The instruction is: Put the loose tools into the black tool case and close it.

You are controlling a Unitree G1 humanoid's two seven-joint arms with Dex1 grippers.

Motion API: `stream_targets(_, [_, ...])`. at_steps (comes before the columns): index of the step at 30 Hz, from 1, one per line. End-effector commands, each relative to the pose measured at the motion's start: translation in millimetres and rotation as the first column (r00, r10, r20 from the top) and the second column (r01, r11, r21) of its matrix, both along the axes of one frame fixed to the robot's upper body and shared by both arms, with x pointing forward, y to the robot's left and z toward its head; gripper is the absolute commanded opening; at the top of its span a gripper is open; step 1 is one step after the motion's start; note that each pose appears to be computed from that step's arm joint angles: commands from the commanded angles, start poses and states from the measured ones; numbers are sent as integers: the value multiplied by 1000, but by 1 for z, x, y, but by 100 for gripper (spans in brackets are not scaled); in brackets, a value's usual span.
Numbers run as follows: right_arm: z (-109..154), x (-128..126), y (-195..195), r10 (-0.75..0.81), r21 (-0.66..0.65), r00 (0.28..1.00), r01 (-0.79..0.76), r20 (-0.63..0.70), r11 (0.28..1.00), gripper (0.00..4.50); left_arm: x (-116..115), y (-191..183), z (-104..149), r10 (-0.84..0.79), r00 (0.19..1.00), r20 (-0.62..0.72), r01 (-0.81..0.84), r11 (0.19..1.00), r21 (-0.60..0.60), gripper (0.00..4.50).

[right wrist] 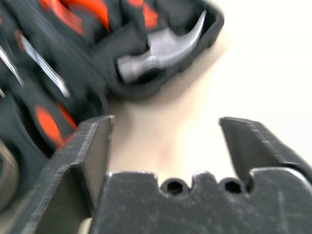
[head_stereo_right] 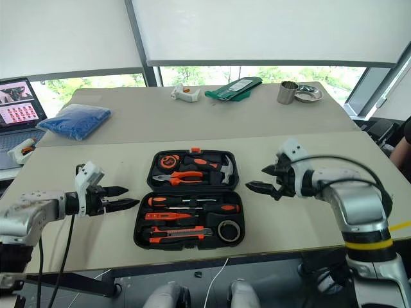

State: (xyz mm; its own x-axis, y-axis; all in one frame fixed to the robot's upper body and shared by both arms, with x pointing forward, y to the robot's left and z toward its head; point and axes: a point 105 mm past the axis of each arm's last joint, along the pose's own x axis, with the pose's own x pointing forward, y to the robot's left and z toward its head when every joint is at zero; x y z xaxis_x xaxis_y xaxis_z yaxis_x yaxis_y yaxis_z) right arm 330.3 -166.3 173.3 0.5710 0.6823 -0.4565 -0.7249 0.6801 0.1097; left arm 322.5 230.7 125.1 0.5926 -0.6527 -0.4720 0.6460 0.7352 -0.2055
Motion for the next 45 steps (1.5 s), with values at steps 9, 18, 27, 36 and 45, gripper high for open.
stream_targets(9, [-10, 35, 8, -211, -12, 955, 214, -208, 977, 450, 36, -14, 8, 178, 979, -100, -181, 983, -16, 442])
stream_targets(18, [-20, 53, 13, -257, -49, 944, 253, -208, 966, 450, 49, -18, 8, 218, 972, -88, -219, 976, -2, 418])
stream_targets(27, [-22, 56, 13, -262, -62, 945, 254, -194, 965, 450, 56, -31, 2, 198, 976, -89, -199, 980, 4, 225])
stream_targets(36, [-26, 60, 8, -328, -89, 920, 316, -214, 945, 450, 62, -28, 7, 212, 973, -85, -211, 977, 20, 81])
stream_targets(45, [-18, 64, 18, -318, -37, 912, 320, -259, 947, 337, 61, -40, 10, 183, 979, -90, -184, 983, -10, 0])
